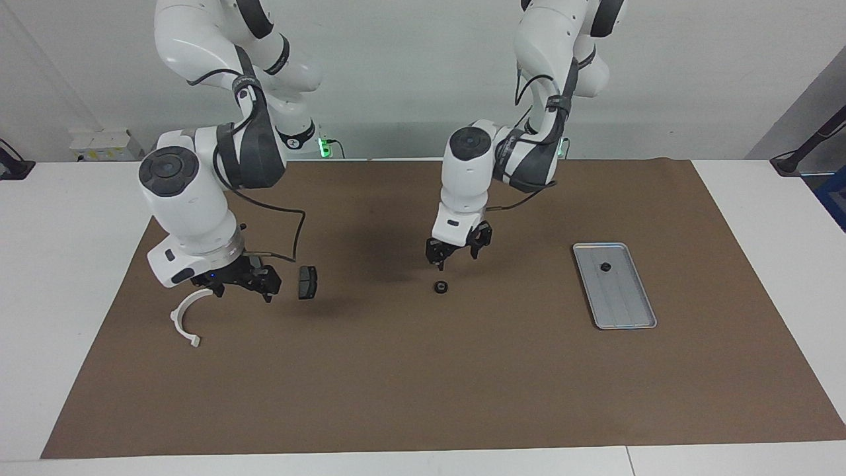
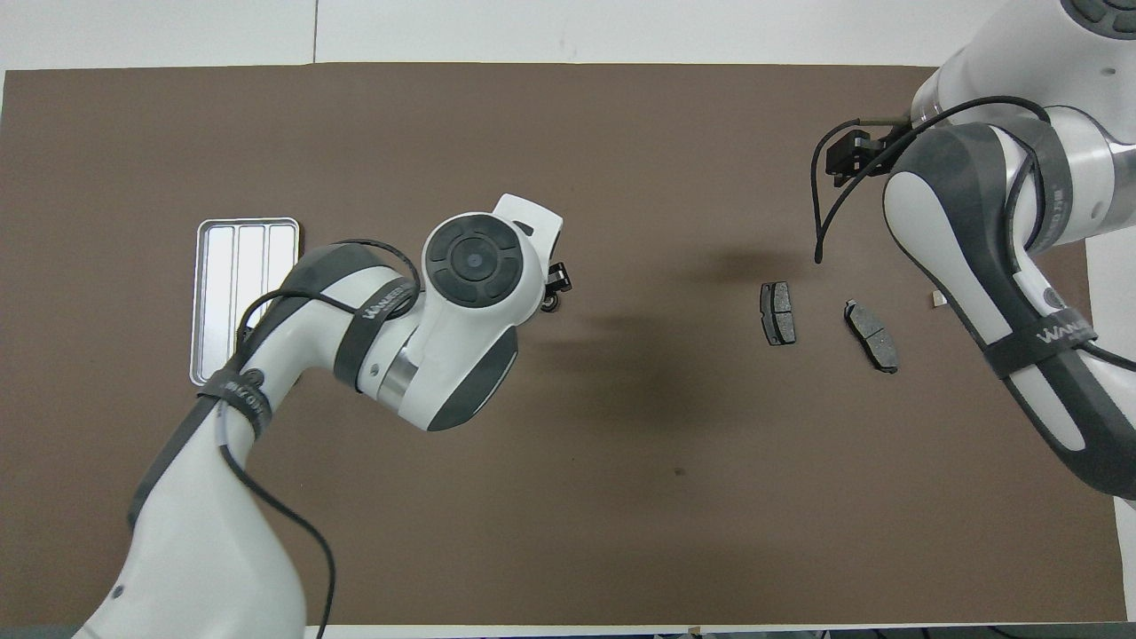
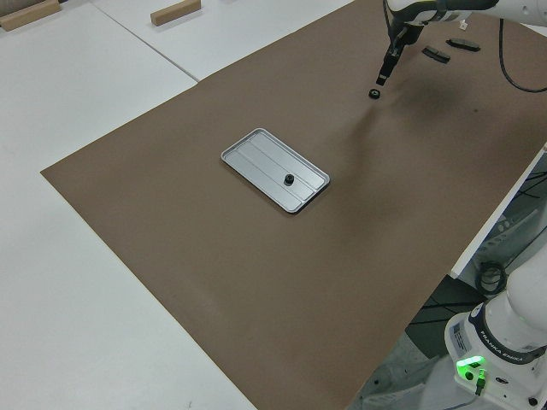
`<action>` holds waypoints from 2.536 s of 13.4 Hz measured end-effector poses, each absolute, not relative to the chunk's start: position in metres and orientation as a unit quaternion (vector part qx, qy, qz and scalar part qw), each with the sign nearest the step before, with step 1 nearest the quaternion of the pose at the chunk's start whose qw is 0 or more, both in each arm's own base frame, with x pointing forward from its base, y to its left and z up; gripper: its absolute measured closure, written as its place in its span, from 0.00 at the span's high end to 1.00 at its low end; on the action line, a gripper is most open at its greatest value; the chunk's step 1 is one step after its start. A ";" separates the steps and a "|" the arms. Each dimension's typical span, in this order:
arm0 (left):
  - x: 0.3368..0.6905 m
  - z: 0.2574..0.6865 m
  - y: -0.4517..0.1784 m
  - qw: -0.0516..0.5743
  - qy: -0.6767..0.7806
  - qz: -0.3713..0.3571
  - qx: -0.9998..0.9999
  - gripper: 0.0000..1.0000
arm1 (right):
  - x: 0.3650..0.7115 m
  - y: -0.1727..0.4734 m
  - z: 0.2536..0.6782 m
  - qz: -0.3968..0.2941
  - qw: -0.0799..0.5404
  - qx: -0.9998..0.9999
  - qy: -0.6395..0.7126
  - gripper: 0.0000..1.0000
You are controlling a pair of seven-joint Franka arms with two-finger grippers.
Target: Pick bearing gear from pile to tray
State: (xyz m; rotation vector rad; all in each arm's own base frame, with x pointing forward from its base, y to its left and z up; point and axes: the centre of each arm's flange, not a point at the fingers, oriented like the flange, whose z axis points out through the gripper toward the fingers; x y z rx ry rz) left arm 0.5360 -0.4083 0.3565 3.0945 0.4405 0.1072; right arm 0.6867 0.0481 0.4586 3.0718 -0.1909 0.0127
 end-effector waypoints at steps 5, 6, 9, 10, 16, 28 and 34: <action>0.553 0.345 -0.412 0.033 0.146 0.061 0.987 0.90 | 0.684 0.048 0.469 0.008 0.035 0.999 -0.033 1.00; 0.553 0.342 -0.410 0.032 0.147 0.061 0.987 0.90 | 0.682 0.047 0.476 0.011 0.037 0.999 -0.022 1.00; 0.546 0.322 -0.405 0.024 0.146 0.052 0.988 0.90 | 0.665 0.038 0.498 0.013 0.040 0.999 -0.010 1.00; 0.542 0.315 -0.404 0.021 0.145 0.049 0.988 0.92 | 0.658 0.032 0.505 0.011 0.036 0.999 -0.009 1.00; 0.533 0.303 -0.403 0.013 0.141 0.039 0.989 0.90 | 0.600 0.013 0.555 0.020 0.034 0.999 -0.001 1.00; 0.518 0.302 -0.424 0.029 0.121 0.052 0.991 0.90 | 0.535 0.034 0.610 0.012 -0.003 1.000 0.002 1.00; 0.512 0.296 -0.431 0.025 0.114 0.049 0.992 0.90 | 0.530 0.035 0.618 0.019 -0.017 1.000 0.000 1.00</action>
